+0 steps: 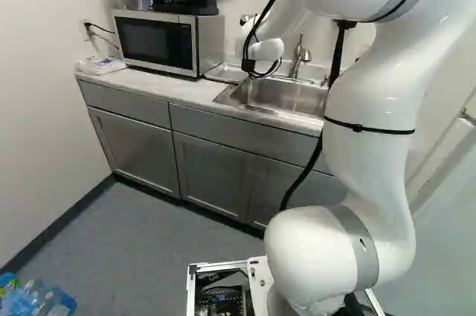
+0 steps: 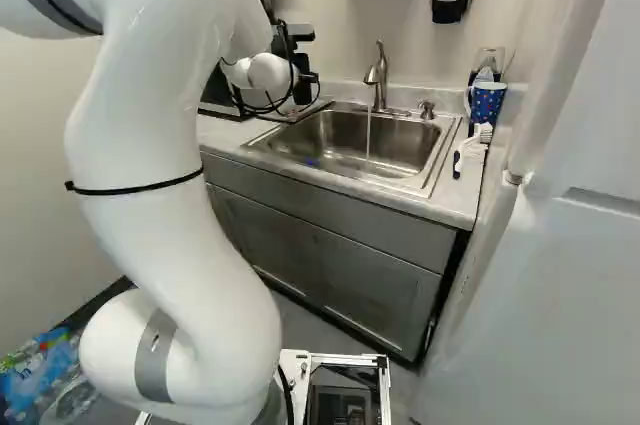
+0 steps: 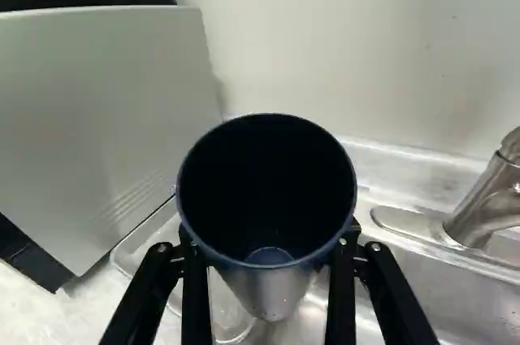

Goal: Rinse the cup and place it in the tray

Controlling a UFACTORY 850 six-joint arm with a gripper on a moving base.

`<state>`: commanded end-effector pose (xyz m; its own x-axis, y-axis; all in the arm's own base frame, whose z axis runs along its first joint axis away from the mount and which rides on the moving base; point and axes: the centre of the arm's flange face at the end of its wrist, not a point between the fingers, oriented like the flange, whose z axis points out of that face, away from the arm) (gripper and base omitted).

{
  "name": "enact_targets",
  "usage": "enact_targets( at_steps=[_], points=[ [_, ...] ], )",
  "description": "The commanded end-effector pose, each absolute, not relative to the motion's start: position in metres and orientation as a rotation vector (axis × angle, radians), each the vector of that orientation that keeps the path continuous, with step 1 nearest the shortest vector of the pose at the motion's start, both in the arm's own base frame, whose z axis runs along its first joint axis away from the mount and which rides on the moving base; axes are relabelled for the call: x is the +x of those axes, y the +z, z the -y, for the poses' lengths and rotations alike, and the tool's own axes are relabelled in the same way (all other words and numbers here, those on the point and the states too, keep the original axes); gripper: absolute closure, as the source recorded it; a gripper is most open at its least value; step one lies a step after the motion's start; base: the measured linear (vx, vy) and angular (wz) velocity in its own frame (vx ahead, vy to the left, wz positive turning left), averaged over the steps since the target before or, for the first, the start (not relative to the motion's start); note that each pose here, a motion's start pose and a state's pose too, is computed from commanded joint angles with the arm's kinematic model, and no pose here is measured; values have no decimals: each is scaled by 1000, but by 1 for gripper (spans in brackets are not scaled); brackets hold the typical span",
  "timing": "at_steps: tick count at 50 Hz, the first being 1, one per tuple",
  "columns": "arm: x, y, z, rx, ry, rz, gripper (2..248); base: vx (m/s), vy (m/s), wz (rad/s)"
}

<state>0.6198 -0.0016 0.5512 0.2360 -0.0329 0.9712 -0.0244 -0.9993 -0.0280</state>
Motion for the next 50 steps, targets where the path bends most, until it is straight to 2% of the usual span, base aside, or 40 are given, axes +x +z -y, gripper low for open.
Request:
enact_targets(
  at_steps=[25,50],
  points=[
    [612,547,41,-2545,-1889,-140,125,0,0,0],
    [581,535,77,-2711,-1682,-233,125,0,0,0]
  ],
)
